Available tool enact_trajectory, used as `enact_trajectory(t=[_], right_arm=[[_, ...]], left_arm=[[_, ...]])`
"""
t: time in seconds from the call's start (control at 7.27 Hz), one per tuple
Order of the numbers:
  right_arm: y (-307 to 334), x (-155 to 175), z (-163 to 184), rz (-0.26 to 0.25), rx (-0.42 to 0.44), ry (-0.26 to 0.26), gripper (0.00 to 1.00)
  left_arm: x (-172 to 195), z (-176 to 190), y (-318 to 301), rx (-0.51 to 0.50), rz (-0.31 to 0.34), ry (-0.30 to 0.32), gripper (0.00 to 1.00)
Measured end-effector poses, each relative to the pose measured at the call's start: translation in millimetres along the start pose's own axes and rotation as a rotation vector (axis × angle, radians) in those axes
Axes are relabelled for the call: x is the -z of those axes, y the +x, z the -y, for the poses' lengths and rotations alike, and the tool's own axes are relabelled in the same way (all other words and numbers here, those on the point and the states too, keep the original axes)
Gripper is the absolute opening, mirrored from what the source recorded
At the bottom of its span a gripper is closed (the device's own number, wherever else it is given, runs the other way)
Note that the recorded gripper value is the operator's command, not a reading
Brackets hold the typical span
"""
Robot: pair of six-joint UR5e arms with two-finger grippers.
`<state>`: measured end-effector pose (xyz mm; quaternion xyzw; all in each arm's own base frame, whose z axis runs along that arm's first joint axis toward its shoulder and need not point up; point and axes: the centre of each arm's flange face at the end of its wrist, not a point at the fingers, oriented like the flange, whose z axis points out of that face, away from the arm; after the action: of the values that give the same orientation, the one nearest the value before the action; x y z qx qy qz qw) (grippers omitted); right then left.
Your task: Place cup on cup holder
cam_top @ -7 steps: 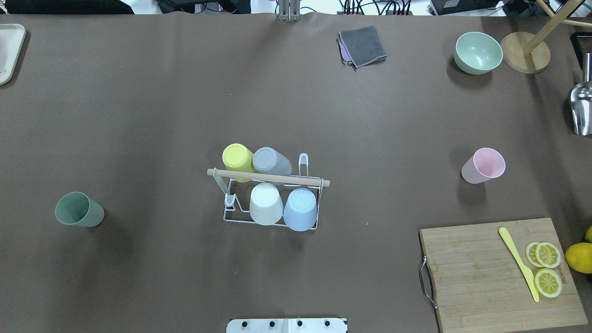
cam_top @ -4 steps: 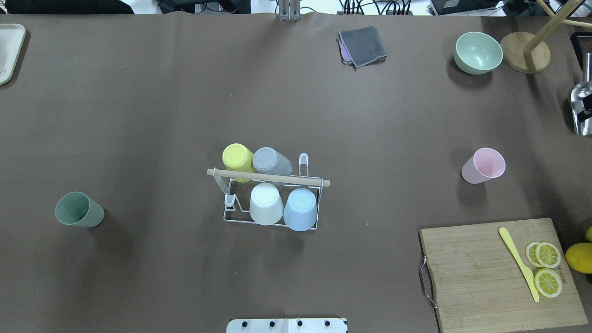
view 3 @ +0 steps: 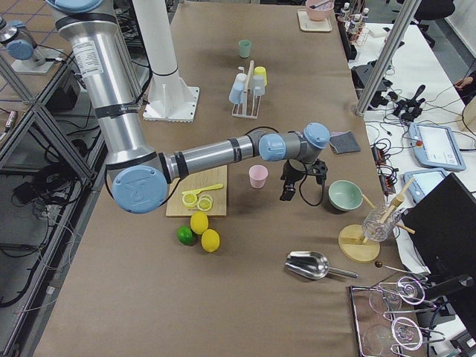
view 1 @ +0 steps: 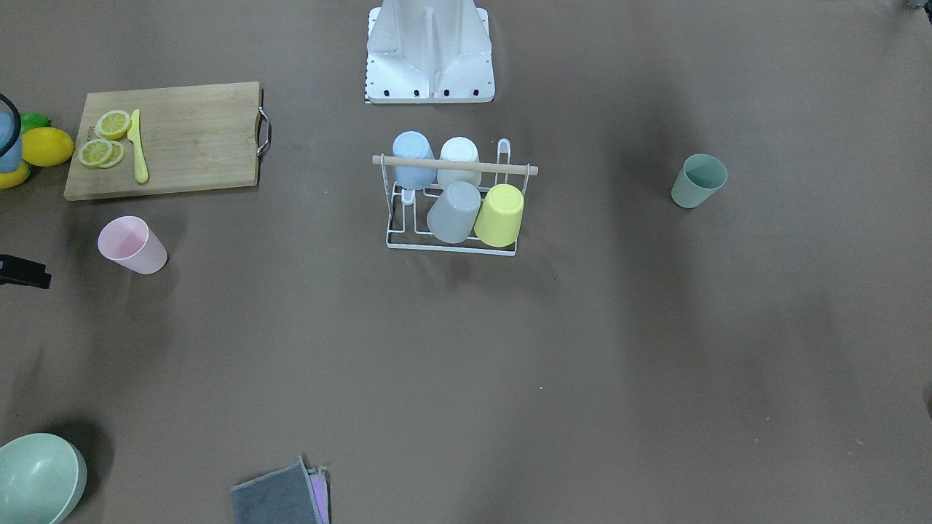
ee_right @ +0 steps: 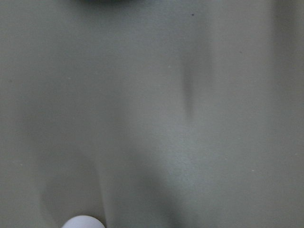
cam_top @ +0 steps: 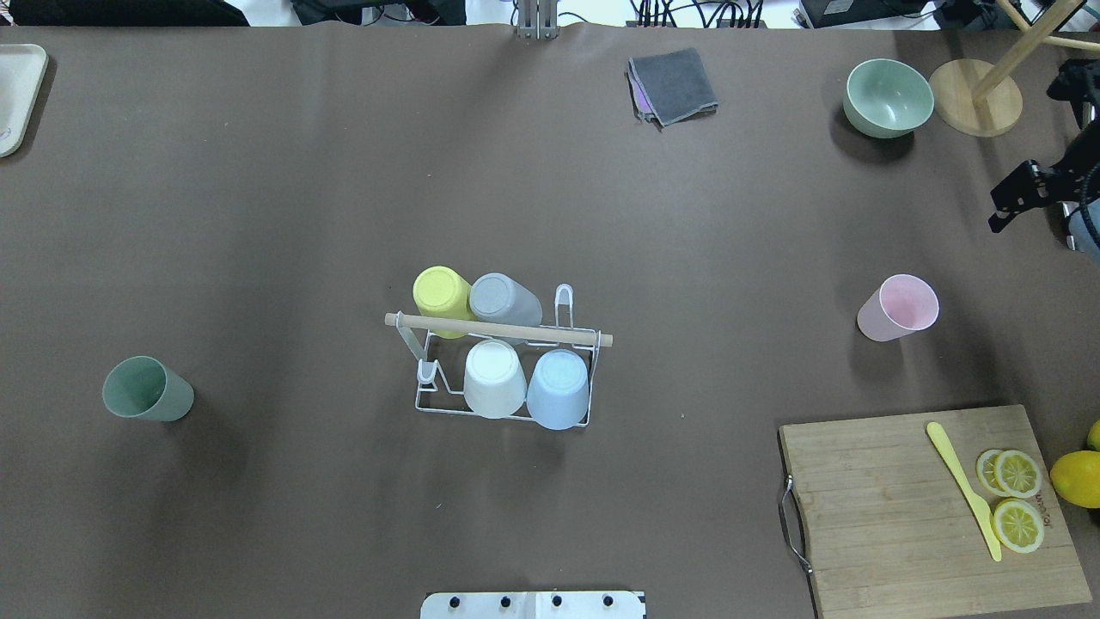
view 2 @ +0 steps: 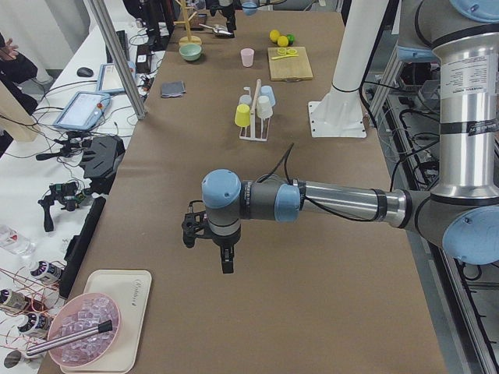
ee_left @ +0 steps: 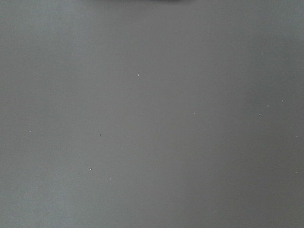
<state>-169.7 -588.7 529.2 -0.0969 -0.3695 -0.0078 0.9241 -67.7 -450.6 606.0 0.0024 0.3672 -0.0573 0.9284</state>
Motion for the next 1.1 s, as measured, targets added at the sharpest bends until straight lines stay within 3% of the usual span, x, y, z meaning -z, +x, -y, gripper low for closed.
enact_trajectory(t=[0.69, 1.1], right_arm=[[-53, -21, 9, -0.008, 0.05, -0.031, 0.99], [-85, -48, 5, -0.023, 0.087, -0.078, 0.99]], left_arm=[[3, -2, 2, -0.004, 0.002, 0.006, 0.99], [-3, -2, -3, 0.006, 0.003, -0.007, 0.99]])
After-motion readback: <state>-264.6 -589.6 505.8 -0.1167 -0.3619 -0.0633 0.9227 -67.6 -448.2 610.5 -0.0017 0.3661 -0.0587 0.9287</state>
